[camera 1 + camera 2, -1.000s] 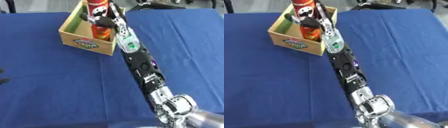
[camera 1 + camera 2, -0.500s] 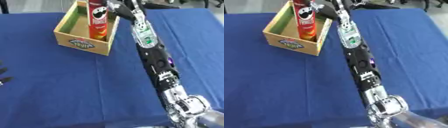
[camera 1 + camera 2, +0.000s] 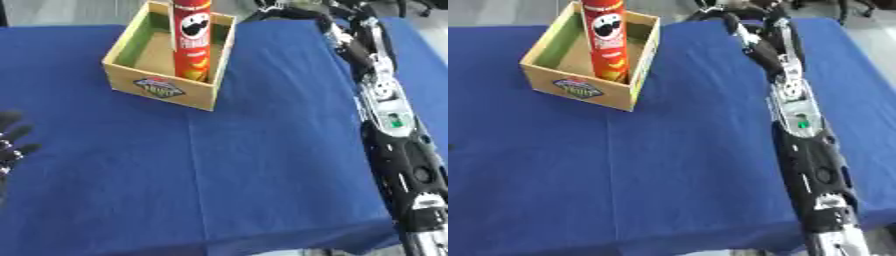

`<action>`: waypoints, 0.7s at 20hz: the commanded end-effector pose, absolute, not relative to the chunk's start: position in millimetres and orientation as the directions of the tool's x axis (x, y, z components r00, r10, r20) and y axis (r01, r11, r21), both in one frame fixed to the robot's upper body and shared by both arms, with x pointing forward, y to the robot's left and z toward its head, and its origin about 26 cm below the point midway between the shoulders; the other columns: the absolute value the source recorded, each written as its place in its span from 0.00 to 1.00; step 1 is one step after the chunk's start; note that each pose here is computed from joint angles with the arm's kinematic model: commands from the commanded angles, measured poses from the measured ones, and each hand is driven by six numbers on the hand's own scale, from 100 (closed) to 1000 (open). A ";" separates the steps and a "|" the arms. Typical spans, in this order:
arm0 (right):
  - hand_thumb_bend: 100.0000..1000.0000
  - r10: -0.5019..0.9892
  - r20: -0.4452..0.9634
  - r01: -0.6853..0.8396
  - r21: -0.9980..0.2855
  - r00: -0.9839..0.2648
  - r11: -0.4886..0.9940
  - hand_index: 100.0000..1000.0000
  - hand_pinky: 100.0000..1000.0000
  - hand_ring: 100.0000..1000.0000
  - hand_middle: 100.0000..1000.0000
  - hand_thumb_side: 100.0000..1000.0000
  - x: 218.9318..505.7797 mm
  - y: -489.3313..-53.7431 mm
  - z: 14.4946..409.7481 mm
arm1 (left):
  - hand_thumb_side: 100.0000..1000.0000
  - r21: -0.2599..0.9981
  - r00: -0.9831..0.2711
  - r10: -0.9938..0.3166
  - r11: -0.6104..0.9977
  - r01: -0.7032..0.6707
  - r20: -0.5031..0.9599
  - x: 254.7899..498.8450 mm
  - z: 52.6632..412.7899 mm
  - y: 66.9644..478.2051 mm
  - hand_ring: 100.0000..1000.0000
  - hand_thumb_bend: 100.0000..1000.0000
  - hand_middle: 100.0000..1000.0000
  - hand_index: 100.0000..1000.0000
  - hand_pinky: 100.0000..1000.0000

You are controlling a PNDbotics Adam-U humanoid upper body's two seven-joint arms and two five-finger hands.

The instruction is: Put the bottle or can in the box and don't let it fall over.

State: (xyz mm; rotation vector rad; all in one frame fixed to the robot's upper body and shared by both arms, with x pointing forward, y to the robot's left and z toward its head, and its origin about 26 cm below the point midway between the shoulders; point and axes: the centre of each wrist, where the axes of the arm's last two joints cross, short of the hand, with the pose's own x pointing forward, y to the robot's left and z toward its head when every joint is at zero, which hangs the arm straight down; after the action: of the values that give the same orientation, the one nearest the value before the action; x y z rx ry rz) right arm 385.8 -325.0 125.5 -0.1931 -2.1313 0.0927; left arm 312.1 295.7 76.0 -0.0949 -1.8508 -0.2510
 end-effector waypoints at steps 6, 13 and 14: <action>0.58 0.118 0.828 0.052 -0.107 -0.548 0.993 0.90 0.74 0.86 0.82 0.40 353.5 -329.3 118.4 | 1.00 0.147 -0.311 -0.086 0.973 0.179 0.947 311.3 82.8 300.9 0.91 0.35 0.91 0.91 0.77; 0.57 0.079 0.839 0.037 -0.071 -0.539 0.997 0.90 0.74 0.85 0.82 0.41 336.3 -323.0 107.9 | 1.00 0.145 -0.300 -0.085 0.972 0.184 0.950 310.5 79.4 299.4 0.91 0.34 0.91 0.91 0.77; 0.56 0.073 0.839 0.042 -0.060 -0.539 0.997 0.90 0.74 0.85 0.82 0.42 334.1 -322.1 106.7 | 1.00 0.145 -0.301 -0.085 0.972 0.184 0.950 310.6 79.5 299.3 0.91 0.34 0.91 0.91 0.77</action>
State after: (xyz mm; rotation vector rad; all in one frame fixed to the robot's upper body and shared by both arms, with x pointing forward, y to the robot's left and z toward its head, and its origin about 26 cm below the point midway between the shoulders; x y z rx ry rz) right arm 335.0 -321.9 94.1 -0.0800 -2.0972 0.0394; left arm 310.3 296.6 73.4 -0.0877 -1.8440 -0.2431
